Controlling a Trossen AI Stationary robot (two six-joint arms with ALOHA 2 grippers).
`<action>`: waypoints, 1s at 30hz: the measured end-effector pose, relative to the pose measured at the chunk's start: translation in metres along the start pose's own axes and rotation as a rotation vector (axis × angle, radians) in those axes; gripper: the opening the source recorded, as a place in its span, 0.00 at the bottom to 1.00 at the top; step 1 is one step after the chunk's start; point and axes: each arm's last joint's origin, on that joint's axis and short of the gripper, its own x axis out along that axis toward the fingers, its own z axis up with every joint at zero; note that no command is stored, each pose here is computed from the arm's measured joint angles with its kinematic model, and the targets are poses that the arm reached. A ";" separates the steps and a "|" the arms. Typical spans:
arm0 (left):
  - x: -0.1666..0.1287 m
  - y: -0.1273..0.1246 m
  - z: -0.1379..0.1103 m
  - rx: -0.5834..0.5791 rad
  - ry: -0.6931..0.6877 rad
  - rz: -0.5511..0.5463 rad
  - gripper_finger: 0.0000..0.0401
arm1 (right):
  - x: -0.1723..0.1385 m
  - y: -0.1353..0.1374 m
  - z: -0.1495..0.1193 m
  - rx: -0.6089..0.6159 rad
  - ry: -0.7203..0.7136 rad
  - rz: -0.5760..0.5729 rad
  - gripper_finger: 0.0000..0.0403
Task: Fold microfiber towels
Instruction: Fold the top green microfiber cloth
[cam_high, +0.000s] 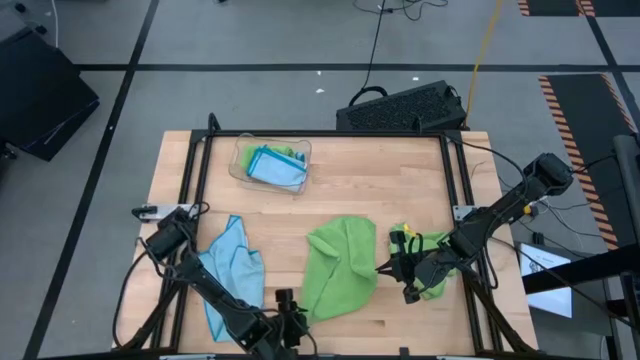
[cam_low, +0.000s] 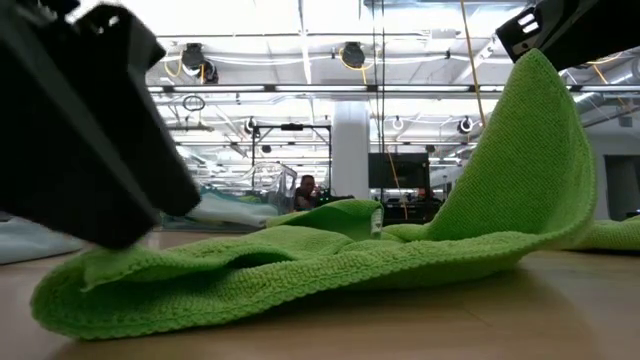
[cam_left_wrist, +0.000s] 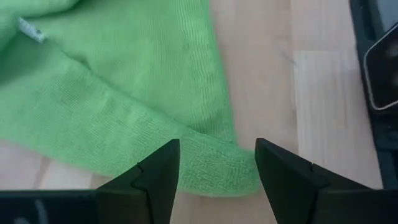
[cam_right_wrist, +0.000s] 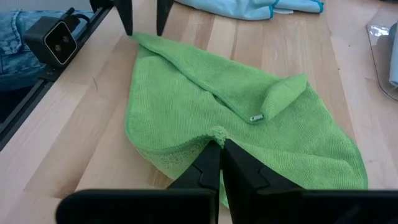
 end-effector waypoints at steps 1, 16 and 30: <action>0.002 0.000 -0.002 0.003 0.004 0.006 0.53 | 0.000 0.000 0.000 -0.001 0.001 0.000 0.01; 0.007 -0.010 -0.020 0.078 -0.010 0.056 0.61 | 0.000 0.000 0.000 -0.001 0.000 -0.001 0.01; 0.010 -0.007 -0.017 0.054 -0.026 0.081 0.42 | 0.000 0.000 0.000 0.000 -0.003 0.000 0.01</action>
